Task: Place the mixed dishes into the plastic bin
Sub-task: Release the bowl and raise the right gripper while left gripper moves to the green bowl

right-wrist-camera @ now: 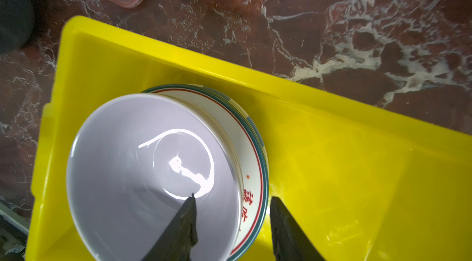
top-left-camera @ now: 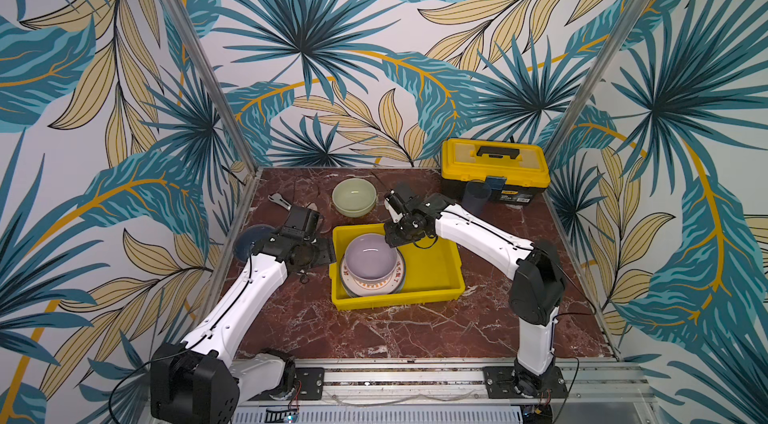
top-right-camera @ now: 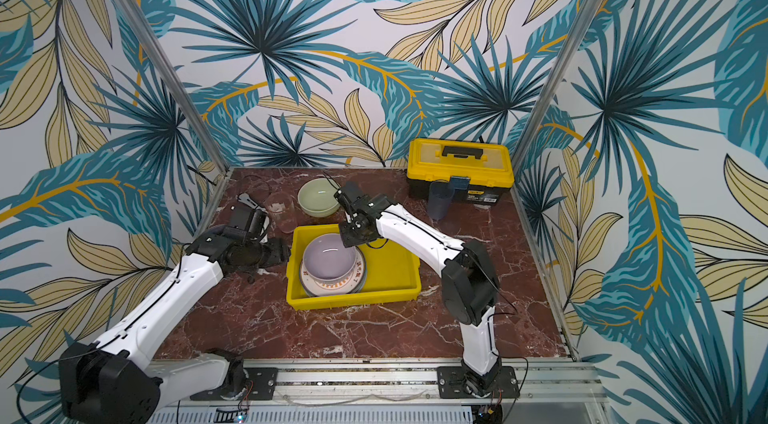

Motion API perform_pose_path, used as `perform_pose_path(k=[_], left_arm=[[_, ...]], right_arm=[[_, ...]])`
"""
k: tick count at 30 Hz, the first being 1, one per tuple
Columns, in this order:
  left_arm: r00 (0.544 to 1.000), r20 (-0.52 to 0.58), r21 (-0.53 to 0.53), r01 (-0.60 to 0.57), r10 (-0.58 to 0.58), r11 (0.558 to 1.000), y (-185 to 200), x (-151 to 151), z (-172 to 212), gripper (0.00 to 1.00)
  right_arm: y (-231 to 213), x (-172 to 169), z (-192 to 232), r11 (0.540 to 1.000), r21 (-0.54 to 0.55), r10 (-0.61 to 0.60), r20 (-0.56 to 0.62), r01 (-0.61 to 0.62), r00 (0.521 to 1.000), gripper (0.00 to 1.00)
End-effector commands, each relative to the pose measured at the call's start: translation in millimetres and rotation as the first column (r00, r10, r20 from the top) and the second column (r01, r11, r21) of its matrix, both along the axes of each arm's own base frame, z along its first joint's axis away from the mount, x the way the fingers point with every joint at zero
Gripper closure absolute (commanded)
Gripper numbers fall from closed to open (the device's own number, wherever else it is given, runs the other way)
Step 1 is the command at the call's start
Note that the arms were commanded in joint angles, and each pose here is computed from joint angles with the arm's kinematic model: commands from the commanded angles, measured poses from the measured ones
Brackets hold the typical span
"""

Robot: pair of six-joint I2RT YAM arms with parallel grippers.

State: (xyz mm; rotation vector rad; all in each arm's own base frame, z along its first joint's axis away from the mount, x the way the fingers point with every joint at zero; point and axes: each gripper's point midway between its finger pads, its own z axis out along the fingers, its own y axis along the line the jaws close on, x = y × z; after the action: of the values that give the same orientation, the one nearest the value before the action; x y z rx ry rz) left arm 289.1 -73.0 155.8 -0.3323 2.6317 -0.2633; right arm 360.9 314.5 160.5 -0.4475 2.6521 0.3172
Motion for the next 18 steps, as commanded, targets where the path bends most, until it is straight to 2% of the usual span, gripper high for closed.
perform_pose_path(k=[1,4,8,13,18], left_arm=[[0.999,0.032,-0.006,0.018,-0.018,1.000,-2,9,11,0.26],[0.999,0.043,-0.005,0.027,-0.027,1.000,-4,14,16,0.27],[0.997,0.068,-0.011,0.039,-0.038,0.999,-6,17,26,0.27],[0.995,0.089,-0.014,0.040,-0.039,0.999,-5,14,31,0.27],[0.994,0.100,-0.011,0.046,-0.045,0.999,-3,7,31,0.28]], right_arm=[[-12,-3,12,0.999,-0.050,0.002,0.041,0.000,0.999,0.48],[-15,0,12,0.998,-0.054,-0.010,0.050,0.012,0.999,0.46],[-8,15,15,1.000,0.006,-0.018,0.073,0.018,0.997,0.47],[3,51,22,0.994,0.089,-0.068,0.136,0.056,0.988,0.48],[13,89,12,0.986,0.134,-0.114,0.154,0.094,0.981,0.49]])
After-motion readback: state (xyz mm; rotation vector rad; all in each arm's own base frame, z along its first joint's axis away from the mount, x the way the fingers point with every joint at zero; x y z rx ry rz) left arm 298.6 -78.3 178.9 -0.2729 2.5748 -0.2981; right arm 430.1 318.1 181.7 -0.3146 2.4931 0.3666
